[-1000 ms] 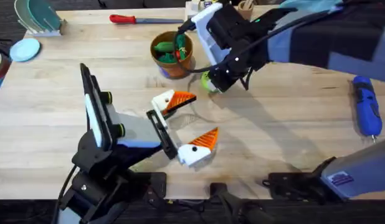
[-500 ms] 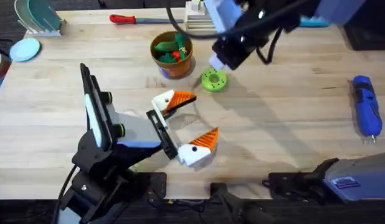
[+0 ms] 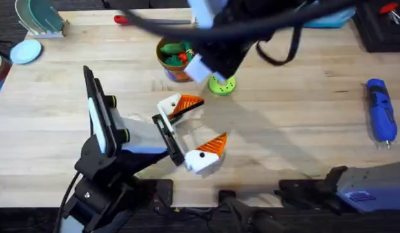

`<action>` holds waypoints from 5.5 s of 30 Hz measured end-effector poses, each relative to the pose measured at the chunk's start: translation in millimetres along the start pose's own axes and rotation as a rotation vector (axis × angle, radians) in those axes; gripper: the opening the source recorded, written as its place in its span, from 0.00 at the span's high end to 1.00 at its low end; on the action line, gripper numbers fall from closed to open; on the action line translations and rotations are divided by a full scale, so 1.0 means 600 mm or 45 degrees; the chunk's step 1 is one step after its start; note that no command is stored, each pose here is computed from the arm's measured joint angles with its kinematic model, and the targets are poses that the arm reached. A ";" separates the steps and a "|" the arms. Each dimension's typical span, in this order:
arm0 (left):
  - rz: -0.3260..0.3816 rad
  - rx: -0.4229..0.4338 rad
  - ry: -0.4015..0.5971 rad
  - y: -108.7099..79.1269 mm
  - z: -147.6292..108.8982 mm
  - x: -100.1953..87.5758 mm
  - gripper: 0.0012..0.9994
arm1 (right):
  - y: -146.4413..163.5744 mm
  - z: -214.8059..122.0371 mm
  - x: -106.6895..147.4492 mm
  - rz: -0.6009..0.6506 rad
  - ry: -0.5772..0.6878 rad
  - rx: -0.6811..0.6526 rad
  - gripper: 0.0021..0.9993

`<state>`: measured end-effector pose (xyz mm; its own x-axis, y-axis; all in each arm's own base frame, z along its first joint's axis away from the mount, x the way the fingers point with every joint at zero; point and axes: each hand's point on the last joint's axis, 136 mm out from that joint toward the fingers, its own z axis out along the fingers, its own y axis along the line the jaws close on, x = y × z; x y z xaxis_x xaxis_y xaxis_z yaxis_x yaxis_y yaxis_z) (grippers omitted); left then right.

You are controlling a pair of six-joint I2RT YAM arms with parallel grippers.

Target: Pick up the gripper from the table and insert it into the empty holder that is missing its gripper. Then pick up a screw, insert it into the mounting hole, and use the screwdriver to tighten it. Finally, clean up the table by picking up the vegetable and placing it into the bucket.

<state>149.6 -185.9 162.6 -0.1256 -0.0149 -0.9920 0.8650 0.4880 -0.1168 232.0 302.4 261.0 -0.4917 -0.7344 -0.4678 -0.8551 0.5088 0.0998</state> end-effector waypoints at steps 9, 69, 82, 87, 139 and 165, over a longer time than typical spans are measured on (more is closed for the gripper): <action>0.000 0.000 0.000 0.000 0.000 0.000 0.01 | 0.050 0.031 -0.010 -0.054 0.022 -0.075 1.00; 0.022 0.002 0.001 0.000 0.000 0.000 0.01 | 0.072 0.096 0.002 -0.045 0.149 -0.120 1.00; 0.023 0.013 0.001 -0.003 0.000 0.000 0.01 | 0.067 0.096 0.010 -0.032 0.174 -0.101 0.07; 0.024 0.014 0.001 -0.003 0.000 0.000 0.01 | 0.060 0.094 0.010 -0.022 0.173 -0.088 0.01; 0.037 0.019 0.001 -0.004 0.000 0.000 0.98 | 0.065 -0.147 0.309 0.149 -0.388 -0.043 0.01; 0.037 0.019 0.001 -0.004 0.000 0.000 0.98 | -0.055 -0.103 0.249 0.350 -0.325 0.306 0.01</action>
<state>147.4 -187.1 162.7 -0.1008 -0.0003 -0.9949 0.8753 0.4753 -0.0889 176.6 148.3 241.9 -0.6133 -0.4380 -0.6573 -0.6207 0.7819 0.0581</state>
